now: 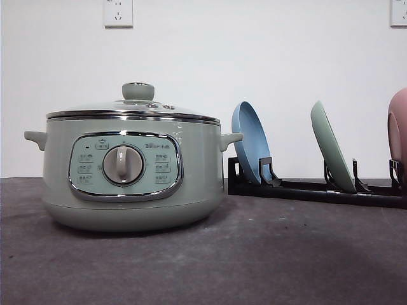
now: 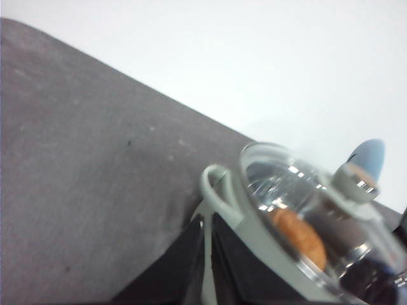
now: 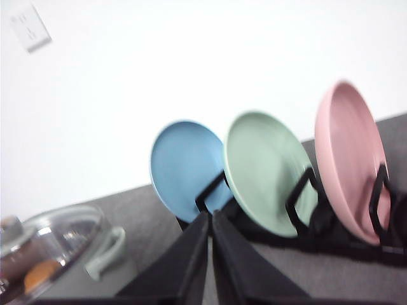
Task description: Transfer potato from steamer to green plate
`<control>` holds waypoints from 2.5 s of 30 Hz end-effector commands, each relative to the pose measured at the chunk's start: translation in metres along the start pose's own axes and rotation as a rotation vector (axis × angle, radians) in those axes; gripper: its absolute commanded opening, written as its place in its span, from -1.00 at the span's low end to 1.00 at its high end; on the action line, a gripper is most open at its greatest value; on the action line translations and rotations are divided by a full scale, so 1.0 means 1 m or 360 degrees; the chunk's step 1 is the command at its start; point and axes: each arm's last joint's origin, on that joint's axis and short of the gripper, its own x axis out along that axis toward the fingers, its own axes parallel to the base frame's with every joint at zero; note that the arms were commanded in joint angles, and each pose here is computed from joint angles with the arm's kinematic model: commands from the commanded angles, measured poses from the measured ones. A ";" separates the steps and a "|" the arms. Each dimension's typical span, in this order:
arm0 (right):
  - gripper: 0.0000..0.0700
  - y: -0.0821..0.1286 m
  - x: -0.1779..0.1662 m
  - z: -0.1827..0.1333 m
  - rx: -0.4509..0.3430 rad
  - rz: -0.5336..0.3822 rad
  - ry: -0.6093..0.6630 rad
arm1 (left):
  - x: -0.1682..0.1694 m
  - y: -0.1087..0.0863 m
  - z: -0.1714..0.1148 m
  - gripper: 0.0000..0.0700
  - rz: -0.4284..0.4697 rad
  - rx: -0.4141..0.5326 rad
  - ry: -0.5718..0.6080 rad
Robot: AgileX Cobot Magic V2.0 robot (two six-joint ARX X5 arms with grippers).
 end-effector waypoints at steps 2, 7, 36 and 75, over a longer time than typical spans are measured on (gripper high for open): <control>-1.00 0.007 -0.001 0.017 -0.0063 -0.0002 -0.0015 | -0.005 -0.012 0.020 -0.97 -0.0065 0.0056 -0.0039; -1.00 0.019 0.002 0.043 -0.0156 -0.0026 0.0083 | -0.006 -0.029 0.046 -0.97 -0.0169 0.0161 0.0027; -1.00 0.050 0.058 0.110 -0.0434 0.0186 0.1227 | 0.031 -0.087 0.106 -0.96 -0.0707 0.0524 0.0996; 0.41 0.051 0.083 0.120 -0.0190 0.0107 0.1089 | 0.031 -0.087 0.106 0.70 -0.0709 0.0520 0.0998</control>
